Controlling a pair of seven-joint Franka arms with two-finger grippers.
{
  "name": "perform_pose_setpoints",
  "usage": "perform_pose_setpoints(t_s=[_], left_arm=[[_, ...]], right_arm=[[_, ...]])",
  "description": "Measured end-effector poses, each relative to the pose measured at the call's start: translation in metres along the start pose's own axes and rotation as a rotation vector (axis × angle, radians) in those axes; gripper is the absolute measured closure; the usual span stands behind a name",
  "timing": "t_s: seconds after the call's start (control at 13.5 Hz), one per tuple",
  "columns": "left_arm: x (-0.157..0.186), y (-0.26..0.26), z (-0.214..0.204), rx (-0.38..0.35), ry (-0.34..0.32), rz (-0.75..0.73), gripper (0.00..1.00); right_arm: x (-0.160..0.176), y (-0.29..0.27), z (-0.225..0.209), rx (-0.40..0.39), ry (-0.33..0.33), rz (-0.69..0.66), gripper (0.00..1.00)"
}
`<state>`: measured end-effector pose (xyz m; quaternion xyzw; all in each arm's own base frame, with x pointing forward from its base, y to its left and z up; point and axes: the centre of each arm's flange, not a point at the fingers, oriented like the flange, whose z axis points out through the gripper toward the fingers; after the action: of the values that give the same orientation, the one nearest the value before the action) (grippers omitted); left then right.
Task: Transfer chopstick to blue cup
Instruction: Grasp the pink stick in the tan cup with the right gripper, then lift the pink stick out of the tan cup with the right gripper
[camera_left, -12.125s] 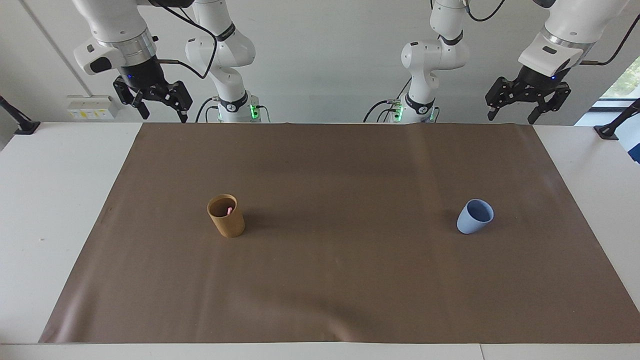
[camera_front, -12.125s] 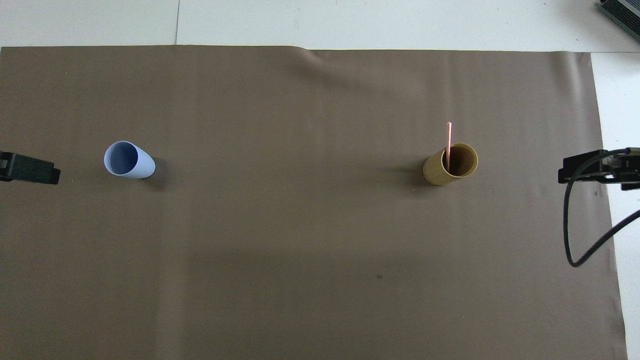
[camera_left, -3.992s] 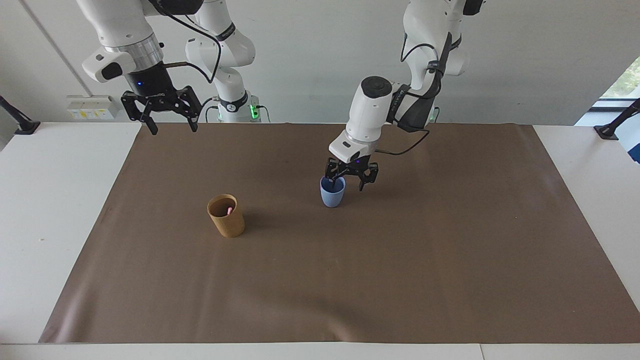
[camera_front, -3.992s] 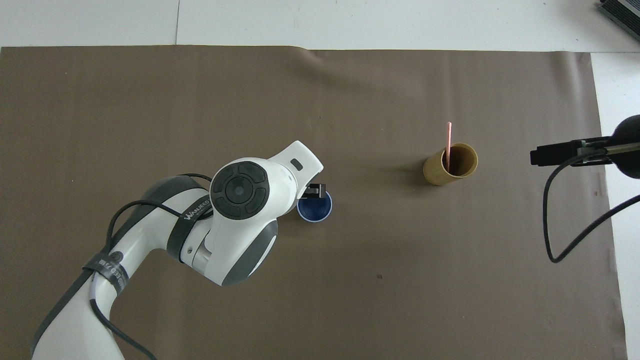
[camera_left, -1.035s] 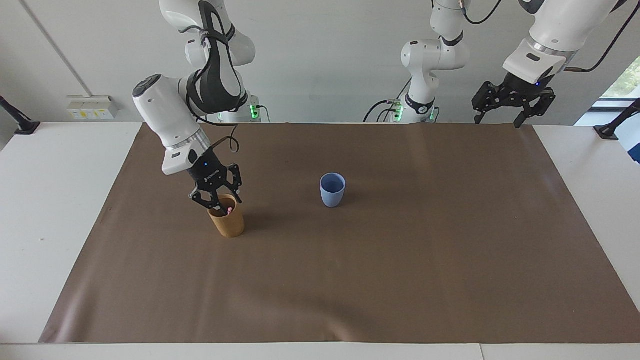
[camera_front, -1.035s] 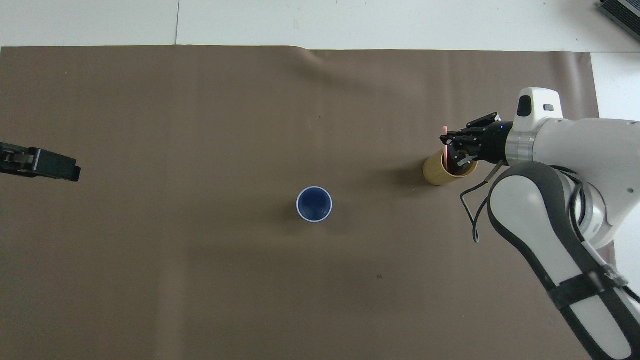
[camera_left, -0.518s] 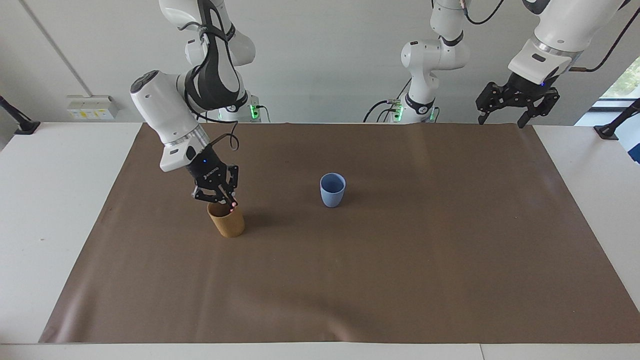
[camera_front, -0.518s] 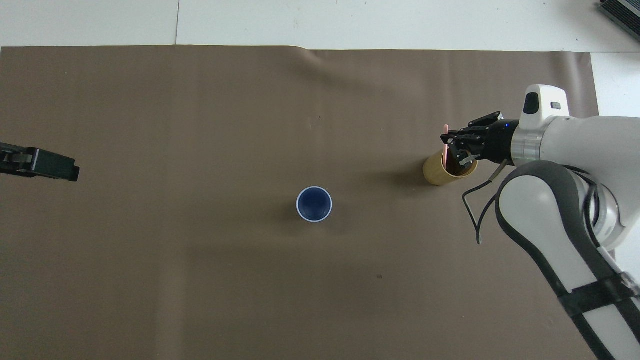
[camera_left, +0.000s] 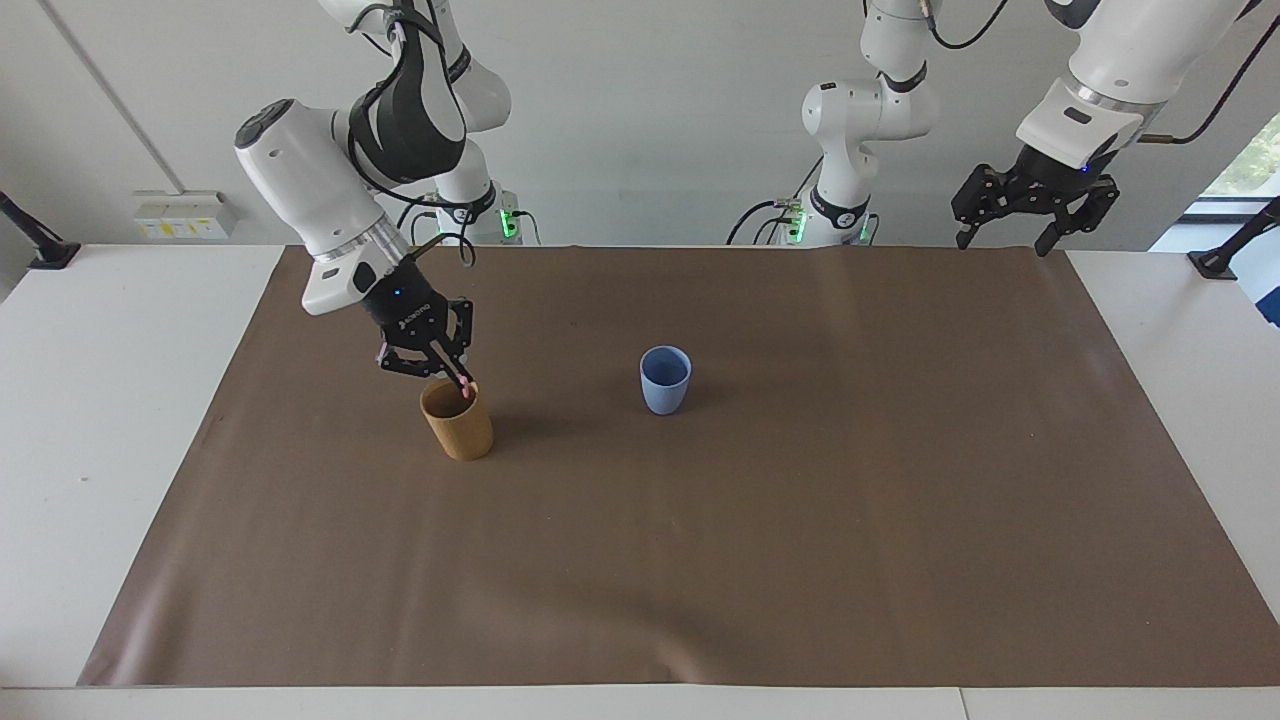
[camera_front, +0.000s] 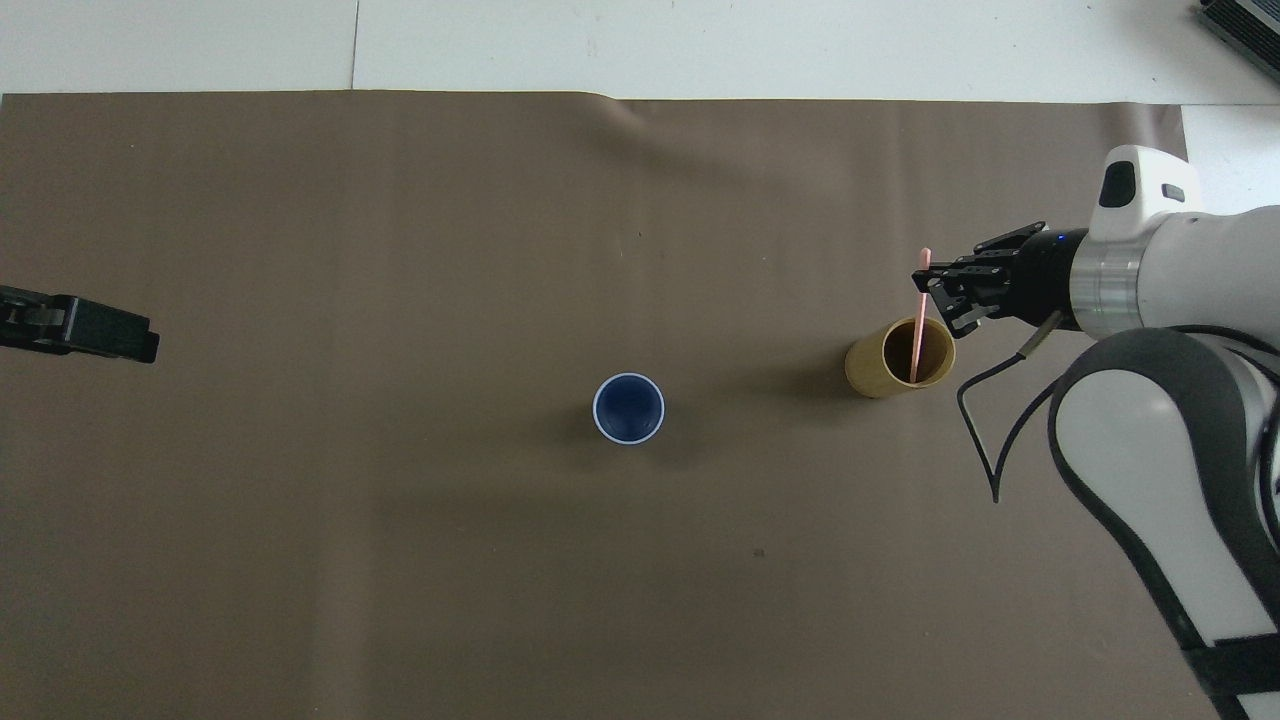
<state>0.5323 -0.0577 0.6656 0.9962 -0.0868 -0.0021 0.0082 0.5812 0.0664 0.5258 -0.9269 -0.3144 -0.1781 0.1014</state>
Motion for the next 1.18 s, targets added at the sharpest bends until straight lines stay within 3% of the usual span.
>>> perform_pose_setpoints(t_s=[0.74, 1.18], left_arm=[[0.0, 0.0, 0.0, 0.0, 0.0, 0.0, 0.0], [0.0, 0.0, 0.0, 0.0, 0.0, 0.0, 0.0]], right_arm=[[0.036, -0.03, -0.058, -0.026, -0.094, 0.194, 0.93], [0.069, -0.09, -0.045, -0.063, -0.091, 0.352, 0.93]])
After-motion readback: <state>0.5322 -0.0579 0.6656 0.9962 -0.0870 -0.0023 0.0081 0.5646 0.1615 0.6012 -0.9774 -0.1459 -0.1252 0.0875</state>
